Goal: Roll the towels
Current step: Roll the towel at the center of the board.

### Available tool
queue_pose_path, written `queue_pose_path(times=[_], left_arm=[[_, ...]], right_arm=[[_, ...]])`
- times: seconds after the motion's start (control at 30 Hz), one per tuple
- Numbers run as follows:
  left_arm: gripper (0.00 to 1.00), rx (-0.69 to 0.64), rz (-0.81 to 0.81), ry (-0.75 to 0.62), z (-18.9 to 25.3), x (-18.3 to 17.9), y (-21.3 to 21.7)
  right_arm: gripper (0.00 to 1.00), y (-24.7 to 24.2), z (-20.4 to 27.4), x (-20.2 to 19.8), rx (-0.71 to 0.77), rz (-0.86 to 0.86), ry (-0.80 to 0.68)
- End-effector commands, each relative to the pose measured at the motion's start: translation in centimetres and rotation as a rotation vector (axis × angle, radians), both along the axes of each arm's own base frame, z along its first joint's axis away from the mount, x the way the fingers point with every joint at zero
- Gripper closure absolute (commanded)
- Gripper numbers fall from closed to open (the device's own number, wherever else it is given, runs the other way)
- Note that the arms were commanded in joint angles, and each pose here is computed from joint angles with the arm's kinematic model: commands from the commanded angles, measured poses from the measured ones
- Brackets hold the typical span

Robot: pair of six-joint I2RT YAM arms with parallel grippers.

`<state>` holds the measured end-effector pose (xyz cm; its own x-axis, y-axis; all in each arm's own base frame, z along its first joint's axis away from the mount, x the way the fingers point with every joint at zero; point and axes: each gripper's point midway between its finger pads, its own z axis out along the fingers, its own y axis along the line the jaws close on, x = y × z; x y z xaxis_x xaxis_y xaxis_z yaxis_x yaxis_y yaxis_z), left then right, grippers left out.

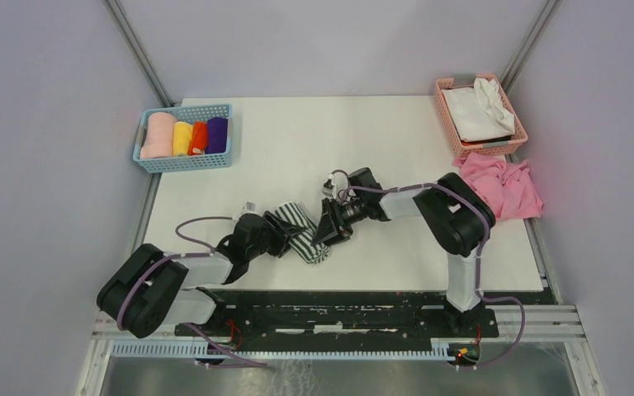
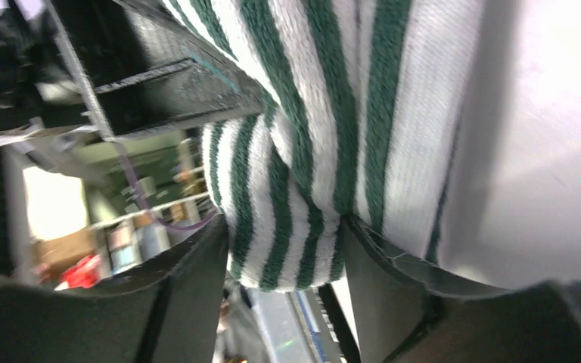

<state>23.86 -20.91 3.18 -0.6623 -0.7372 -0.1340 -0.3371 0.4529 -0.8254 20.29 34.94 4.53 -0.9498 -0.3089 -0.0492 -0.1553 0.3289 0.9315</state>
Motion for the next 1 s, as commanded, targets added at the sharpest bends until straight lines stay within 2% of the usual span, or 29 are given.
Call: queue_pose_path(times=[0.0, 0.17, 0.27, 0.4, 0.57, 0.73, 0.97], left_arm=[[0.52, 0.181, 0.114, 0.180, -4.4, -1.3, 3.3], [0.53, 0.274, 0.118, 0.212, -4.4, -1.3, 4.2], [0.53, 0.316, 0.112, 0.227, -4.2, -1.3, 4.6], [0.53, 0.325, 0.101, 0.234, -3.9, -1.1, 4.4], [0.53, 0.323, 0.085, 0.241, -3.7, -1.1, 4.0], [0.53, 0.332, 0.080, 0.243, -3.6, -1.0, 4.0], [0.53, 0.325, 0.077, 0.240, -3.4, -0.8, 3.8]], right_arm=[[0.34, -3.5, -2.1, 0.7, -0.264, -0.057, -0.242], [0.30, -5.6, 1.2, 3.2, -0.362, -0.129, -0.494], [0.30, -5.4, 2.7, 3.4, -0.391, -0.111, -0.623], [0.26, -3.8, 4.6, 3.2, -0.430, -0.077, -0.852], [0.21, -0.7, 6.2, 2.1, -0.394, -0.025, -1.072], [0.17, 1.8, 6.1, 1.4, -0.375, 0.036, -1.200], [0.16, 2.2, 0.7, 1.0, -0.495, 0.172, -1.246]])
